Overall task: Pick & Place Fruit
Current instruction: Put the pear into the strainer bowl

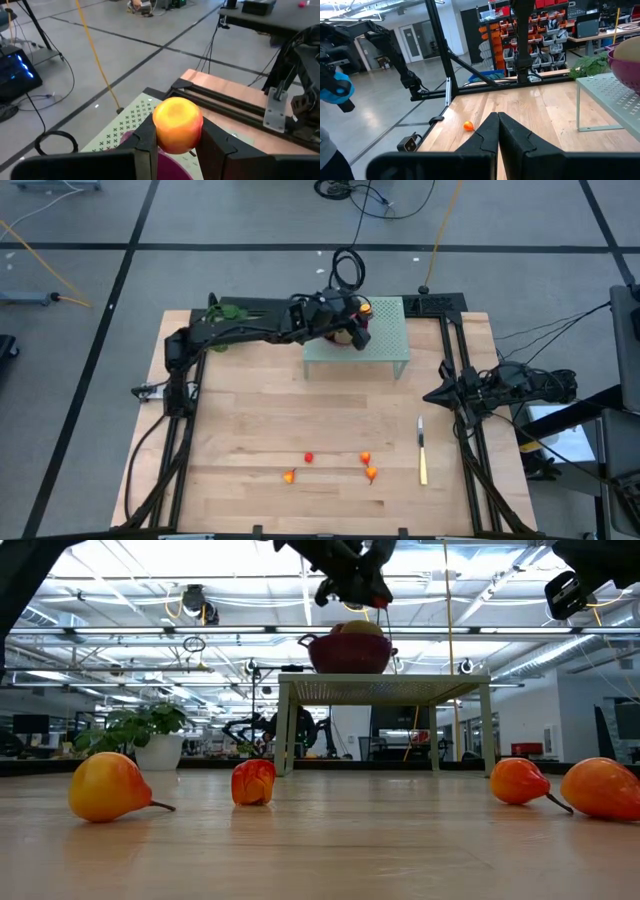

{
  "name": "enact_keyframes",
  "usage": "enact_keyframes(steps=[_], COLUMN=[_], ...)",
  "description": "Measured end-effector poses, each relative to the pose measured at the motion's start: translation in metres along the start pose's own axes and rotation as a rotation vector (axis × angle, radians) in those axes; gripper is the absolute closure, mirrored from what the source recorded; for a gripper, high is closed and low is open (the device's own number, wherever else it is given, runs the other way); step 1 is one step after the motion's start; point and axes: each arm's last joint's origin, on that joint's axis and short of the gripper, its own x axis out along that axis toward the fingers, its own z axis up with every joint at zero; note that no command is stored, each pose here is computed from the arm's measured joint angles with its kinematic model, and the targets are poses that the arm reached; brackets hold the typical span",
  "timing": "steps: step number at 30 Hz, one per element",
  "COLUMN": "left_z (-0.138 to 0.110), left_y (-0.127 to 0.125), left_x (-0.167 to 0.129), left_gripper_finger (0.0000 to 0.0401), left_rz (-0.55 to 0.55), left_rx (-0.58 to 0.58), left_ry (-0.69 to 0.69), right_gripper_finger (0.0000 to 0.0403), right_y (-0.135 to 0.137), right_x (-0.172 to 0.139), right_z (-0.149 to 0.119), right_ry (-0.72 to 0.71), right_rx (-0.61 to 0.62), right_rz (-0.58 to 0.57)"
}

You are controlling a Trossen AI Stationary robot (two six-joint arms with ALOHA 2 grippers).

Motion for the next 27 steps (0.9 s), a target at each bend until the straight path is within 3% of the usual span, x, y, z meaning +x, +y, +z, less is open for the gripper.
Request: enact_keyframes(steps=[16,27], left_z=[-0.009,-0.013], left_y=[-0.001,-0.005], left_x=[-0.003,0.000], left_gripper_finger=[0.0313,0.0313], left_rz=[0.089,0.075], left_rx=[0.089,0.093], left_ry=[0.087,0.097], right_gripper_finger=[0.0399,0.0399], right_y=[0.000,0.000], right_x=[0.000,0.000], right_z=[0.000,0.000], right_ry=[0.000,0.000], right_rx=[0.000,0.000], right_rz=[0.000,0.000])
